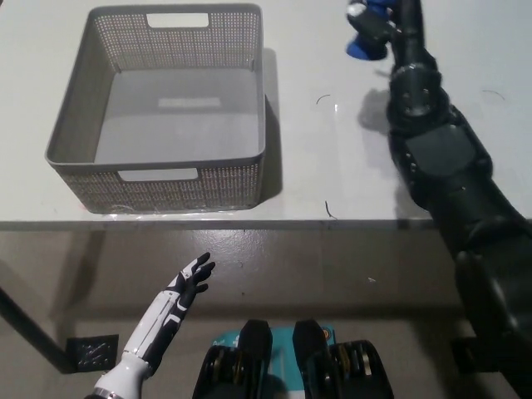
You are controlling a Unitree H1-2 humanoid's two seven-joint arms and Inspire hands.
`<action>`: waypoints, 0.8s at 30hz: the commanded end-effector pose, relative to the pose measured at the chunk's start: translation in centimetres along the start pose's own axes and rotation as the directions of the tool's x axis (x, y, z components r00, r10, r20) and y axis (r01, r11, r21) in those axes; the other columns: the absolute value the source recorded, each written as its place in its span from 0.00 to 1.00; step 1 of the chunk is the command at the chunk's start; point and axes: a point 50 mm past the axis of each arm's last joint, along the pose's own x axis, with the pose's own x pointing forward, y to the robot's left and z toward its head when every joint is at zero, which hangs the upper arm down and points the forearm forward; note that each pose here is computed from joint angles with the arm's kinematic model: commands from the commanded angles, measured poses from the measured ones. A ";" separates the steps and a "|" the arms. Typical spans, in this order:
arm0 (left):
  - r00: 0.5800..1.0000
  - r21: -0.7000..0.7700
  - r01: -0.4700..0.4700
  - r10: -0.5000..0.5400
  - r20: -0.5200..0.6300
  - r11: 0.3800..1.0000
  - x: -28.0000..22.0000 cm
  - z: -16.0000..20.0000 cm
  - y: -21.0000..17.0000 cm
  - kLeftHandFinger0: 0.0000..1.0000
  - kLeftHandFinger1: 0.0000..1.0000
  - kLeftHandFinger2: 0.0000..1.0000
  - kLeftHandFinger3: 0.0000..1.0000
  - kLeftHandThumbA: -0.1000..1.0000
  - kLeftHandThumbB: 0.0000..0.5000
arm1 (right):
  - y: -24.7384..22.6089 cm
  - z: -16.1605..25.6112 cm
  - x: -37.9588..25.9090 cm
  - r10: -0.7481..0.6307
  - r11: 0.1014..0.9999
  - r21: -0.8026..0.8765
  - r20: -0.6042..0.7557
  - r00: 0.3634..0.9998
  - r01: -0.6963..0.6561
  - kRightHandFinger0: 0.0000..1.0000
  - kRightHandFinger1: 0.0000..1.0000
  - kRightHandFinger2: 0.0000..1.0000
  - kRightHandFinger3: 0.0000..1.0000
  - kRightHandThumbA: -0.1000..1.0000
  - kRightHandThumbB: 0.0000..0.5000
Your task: Use the right hand to pick up a chess pieces and put it into a container on the left hand side
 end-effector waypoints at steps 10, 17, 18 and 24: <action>0.999 0.012 0.021 -0.022 0.040 1.000 0.3 0.9 0.4 1.00 1.00 1.00 1.00 1.00 0.38 | 9.9 12.5 -0.5 0.180 0.983 -0.006 0.255 0.950 -0.185 0.00 0.31 0.78 0.79 0.00 0.25; 0.998 0.025 0.031 -0.032 0.055 0.999 0.6 1.3 0.6 1.00 1.00 1.00 1.00 1.00 0.36 | 13.5 12.2 -2.3 0.248 0.969 -0.045 0.231 0.941 -0.244 0.00 0.37 0.83 0.89 0.00 0.22; 0.998 0.022 0.030 -0.031 0.056 0.999 0.7 1.3 0.6 1.00 1.00 1.00 1.00 1.00 0.36 | 13.9 12.0 -2.6 0.256 0.967 -0.059 0.230 0.939 -0.249 0.00 0.37 0.81 0.89 0.00 0.23; 0.998 0.027 0.039 -0.040 0.055 0.999 0.7 1.3 0.6 1.00 1.00 1.00 1.00 1.00 0.36 | 15.8 10.3 -4.1 0.314 0.948 -0.102 0.177 0.933 -0.300 0.00 0.31 0.75 0.83 0.00 0.17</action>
